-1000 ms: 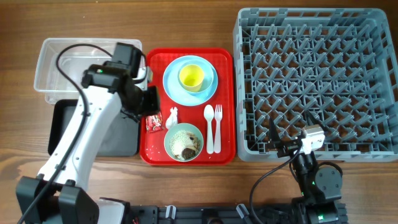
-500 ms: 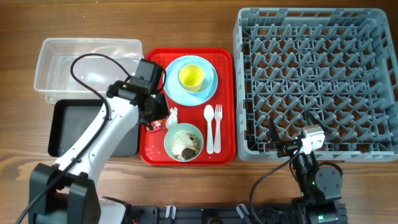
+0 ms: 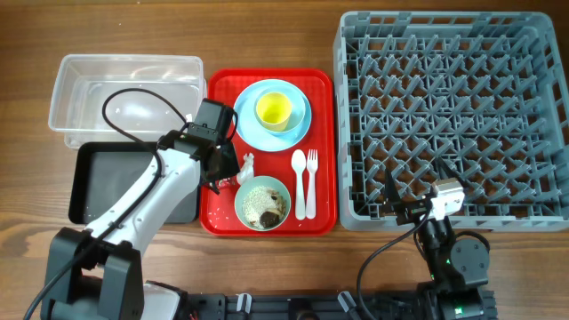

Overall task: Sort waste into correct bins and load items into the dishwasher rack
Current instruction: 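Move the left gripper over the red snack wrapper on the red tray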

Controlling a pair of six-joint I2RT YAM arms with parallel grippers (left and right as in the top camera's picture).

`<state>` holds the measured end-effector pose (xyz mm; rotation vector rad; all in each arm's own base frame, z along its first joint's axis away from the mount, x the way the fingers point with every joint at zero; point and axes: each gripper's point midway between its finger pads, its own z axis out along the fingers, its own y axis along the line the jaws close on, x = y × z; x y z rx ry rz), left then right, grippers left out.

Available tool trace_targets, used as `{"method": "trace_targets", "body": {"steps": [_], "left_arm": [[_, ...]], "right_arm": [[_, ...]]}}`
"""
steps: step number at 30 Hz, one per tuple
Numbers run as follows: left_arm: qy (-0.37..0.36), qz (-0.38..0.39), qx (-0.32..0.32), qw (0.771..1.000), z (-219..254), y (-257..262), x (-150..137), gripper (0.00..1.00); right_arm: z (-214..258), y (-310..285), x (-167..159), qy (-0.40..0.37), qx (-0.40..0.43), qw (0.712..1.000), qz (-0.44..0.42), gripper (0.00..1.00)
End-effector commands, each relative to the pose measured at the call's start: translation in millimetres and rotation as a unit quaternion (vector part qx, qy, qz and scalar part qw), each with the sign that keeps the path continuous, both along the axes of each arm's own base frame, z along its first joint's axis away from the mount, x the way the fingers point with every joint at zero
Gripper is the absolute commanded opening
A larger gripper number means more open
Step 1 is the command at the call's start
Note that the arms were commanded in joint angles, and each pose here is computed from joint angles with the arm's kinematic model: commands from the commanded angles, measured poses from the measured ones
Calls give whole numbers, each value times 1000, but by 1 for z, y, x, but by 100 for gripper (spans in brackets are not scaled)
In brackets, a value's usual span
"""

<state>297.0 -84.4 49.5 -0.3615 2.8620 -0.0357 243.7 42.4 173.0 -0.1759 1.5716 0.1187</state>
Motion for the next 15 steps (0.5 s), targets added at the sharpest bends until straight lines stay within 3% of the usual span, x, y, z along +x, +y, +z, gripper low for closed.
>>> {"method": "trace_targets", "body": {"steps": [1, 15], "left_arm": [[2, 9, 19, 1000, -5, 7, -2, 40], [4, 11, 30, 999, -11, 12, -6, 41]], "right_arm": [[1, 1, 0, -3, -4, 1000, 4, 100], [1, 1, 0, -3, -5, 1000, 4, 100]]}}
